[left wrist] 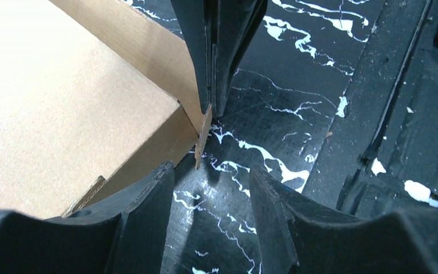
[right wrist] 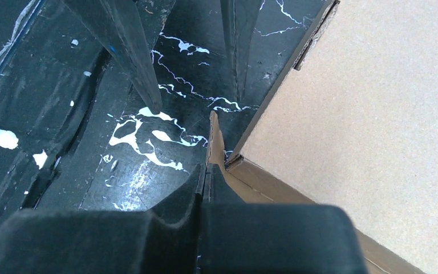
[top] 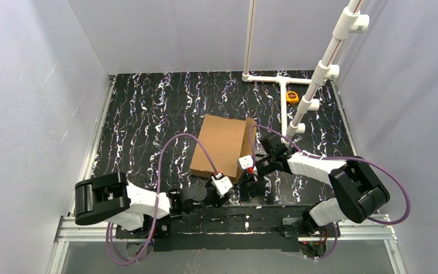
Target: Fold the paper box
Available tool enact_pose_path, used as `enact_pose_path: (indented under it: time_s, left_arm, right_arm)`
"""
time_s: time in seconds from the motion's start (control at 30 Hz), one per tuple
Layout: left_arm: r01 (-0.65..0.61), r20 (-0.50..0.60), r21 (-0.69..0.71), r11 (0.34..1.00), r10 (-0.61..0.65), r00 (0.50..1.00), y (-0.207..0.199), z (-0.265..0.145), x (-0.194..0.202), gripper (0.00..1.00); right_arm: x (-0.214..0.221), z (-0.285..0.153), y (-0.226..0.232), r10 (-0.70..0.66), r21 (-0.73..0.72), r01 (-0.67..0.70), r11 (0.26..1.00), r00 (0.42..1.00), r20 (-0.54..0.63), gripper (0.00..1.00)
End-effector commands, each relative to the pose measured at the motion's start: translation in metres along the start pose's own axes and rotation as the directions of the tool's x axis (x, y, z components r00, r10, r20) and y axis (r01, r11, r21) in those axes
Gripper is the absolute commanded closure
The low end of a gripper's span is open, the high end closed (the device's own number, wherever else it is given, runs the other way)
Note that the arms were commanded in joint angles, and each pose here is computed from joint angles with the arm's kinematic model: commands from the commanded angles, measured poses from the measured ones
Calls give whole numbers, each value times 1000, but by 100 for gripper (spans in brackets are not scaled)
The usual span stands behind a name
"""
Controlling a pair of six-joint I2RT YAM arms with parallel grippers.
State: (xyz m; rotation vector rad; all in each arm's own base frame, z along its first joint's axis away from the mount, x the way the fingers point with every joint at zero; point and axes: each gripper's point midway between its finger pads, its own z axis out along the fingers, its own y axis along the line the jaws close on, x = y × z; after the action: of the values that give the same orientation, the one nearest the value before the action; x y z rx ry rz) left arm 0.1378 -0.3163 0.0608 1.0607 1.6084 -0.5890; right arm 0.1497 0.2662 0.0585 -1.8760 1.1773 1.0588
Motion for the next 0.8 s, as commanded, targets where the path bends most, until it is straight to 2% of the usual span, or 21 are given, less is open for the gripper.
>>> enact_pose_path:
  time_s: [0.0,0.27,0.63,0.7,0.77]
  left_arm:
    - [8,99,-42,999,-4,995,6,11,-29,53]
    - [7,89,-64,998,-1,996,7,23,-18,64]
    - [4,74,-70,998,1,997,5,32,-12,100]
    - [8,75,-63,998,-3,997,3,33,-13,100]
    - [12,72,-54,998,-8,997,1,34,-12,100]
  right_arm:
    - [-8,1,2,-13,-29,14,999,999,33,99]
    - [-9,1,3,-11,-35,13,999,999,39,99]
    - [-6,2,4,-7,-39,8,999,999,32,99]
    - [-5,2,4,-6,-39,7,999,1000,30,99]
    - [-5,2,4,-5,-38,6,999,1000,30,91]
